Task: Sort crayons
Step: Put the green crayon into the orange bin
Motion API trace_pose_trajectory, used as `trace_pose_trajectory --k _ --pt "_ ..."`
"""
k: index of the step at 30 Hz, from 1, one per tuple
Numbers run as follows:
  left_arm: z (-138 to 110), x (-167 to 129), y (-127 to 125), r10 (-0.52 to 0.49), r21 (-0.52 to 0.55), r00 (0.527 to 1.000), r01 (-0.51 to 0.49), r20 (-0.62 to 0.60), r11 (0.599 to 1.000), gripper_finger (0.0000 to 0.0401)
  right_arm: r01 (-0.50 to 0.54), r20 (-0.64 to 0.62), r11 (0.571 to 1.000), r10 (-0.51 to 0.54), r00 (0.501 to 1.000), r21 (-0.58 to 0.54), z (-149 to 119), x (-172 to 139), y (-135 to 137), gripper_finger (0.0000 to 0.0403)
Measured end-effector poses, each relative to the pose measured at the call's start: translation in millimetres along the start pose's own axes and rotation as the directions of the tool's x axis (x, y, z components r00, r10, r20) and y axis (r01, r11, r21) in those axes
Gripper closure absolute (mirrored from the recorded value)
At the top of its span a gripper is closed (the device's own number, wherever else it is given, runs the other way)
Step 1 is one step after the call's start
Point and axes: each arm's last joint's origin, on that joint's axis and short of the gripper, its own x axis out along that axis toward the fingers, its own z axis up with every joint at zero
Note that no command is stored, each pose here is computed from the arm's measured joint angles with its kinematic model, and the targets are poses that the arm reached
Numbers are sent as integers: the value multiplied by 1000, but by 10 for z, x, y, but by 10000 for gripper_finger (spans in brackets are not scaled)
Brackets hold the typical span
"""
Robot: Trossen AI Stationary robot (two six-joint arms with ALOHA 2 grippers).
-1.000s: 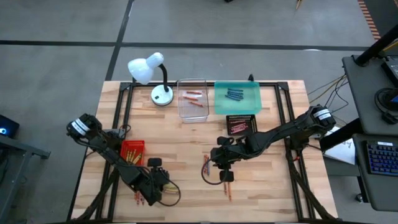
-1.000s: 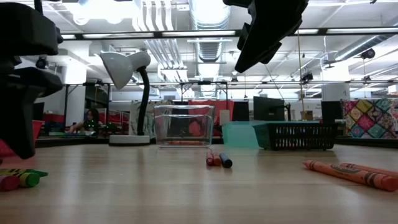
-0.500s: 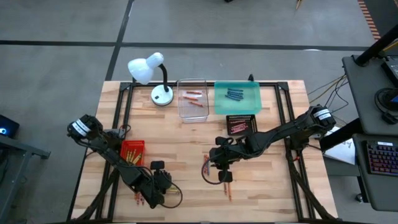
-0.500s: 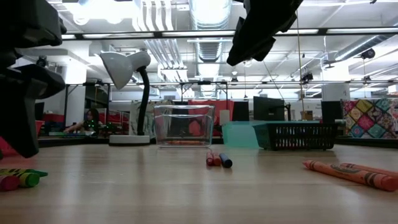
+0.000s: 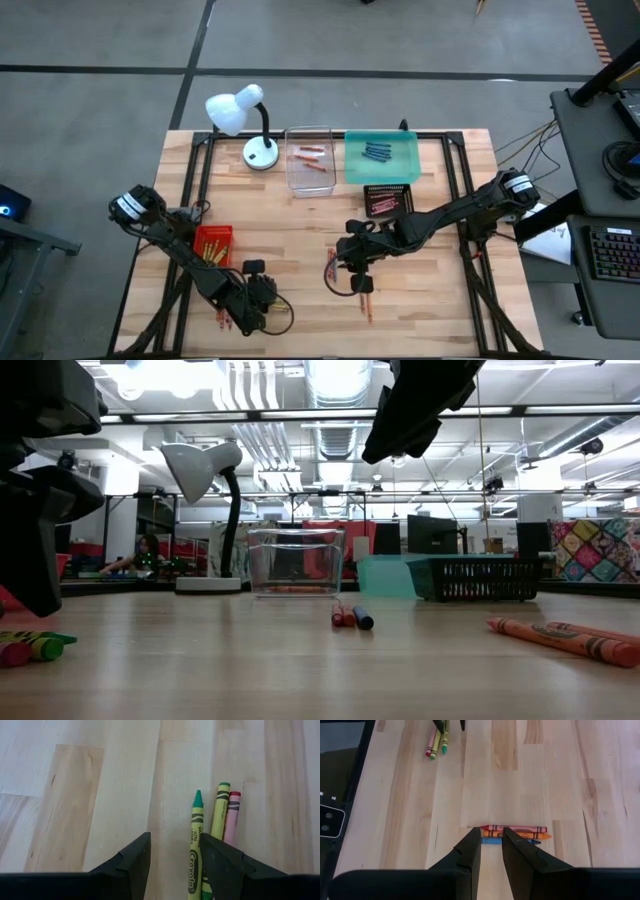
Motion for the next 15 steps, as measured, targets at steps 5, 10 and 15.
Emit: trace_pose_trajectory --k 5,10,15 --pt "-2 3 0 1 -1 1000 -1 -1 1000 248 0 0 1000 0 1000 0 0 0 0 335" --pt "-8 0 -6 -1 -11 1000 1 -1 1000 248 0 0 1000 0 1000 0 0 0 0 335" --pt "-51 -8 -22 -5 -28 1000 5 -6 1000 248 0 0 1000 0 1000 0 0 0 0 335"
